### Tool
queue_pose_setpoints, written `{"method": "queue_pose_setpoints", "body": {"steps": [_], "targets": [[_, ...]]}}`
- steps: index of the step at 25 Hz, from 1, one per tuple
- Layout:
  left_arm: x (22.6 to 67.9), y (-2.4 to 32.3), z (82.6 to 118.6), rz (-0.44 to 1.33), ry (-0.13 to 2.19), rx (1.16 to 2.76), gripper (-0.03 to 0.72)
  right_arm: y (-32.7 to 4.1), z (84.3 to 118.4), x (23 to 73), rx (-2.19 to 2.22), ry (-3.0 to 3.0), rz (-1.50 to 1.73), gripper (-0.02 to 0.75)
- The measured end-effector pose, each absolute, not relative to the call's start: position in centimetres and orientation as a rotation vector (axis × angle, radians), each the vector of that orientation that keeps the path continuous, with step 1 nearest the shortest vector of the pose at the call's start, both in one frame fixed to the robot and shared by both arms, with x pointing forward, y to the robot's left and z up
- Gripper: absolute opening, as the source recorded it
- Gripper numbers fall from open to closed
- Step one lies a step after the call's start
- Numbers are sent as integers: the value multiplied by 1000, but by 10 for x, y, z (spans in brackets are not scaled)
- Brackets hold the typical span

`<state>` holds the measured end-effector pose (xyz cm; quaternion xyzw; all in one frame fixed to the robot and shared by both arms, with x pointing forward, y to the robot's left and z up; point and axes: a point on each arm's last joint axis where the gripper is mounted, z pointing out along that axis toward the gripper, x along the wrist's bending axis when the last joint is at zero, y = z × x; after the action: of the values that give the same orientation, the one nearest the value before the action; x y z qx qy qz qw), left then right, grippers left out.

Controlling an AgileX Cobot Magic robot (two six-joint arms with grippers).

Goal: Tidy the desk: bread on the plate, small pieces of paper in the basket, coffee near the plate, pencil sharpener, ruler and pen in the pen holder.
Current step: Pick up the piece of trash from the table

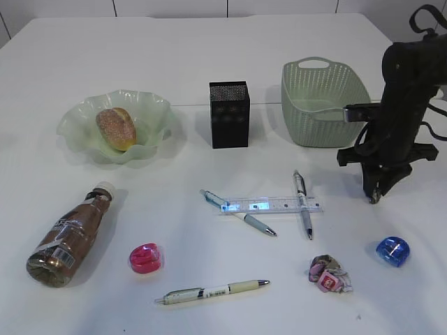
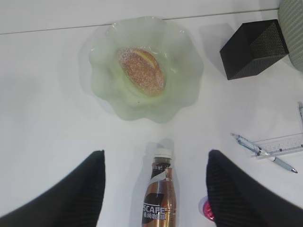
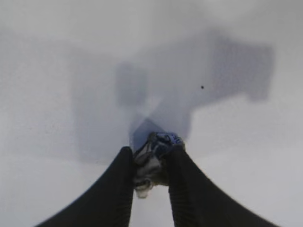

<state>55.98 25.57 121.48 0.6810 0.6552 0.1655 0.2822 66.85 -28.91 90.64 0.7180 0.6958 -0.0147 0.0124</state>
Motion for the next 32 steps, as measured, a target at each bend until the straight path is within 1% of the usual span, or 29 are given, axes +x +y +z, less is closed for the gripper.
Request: {"method": "queue_pose_setpoints", "body": {"steps": [2, 3, 4, 5, 6, 7, 8, 11, 24, 28, 32], "targets": [[560, 256, 1215, 443, 1755, 1824, 467, -289, 906, 669, 2238, 2169, -46, 237], [560, 256, 1215, 443, 1755, 1824, 467, -290, 907, 669, 2226, 2169, -53, 169], [560, 256, 1215, 443, 1755, 1824, 467, -290, 907, 669, 2226, 2169, -53, 169], [560, 256, 1215, 443, 1755, 1824, 467, -290, 907, 669, 2224, 2168, -53, 115], [560, 256, 1215, 443, 1755, 1824, 467, -290, 907, 669, 2222, 2169, -57, 94], [560, 256, 1215, 443, 1755, 1824, 467, -290, 907, 669, 2222, 2170, -61, 55], [560, 256, 1215, 443, 1755, 1824, 467, -290, 907, 669, 2222, 2170, -61, 39], [560, 256, 1215, 443, 1755, 1824, 467, -291, 907, 668, 2224, 2173, -69, 27], [560, 256, 1215, 443, 1755, 1824, 466, -290, 908, 658, 2288, 2218, -200, 23], [560, 256, 1215, 443, 1755, 1824, 466, -290, 909, 658, 2296, 2219, -196, 23], [560, 256, 1215, 443, 1755, 1824, 466, -288, 921, 668, 2287, 2197, -127, 22]]}}
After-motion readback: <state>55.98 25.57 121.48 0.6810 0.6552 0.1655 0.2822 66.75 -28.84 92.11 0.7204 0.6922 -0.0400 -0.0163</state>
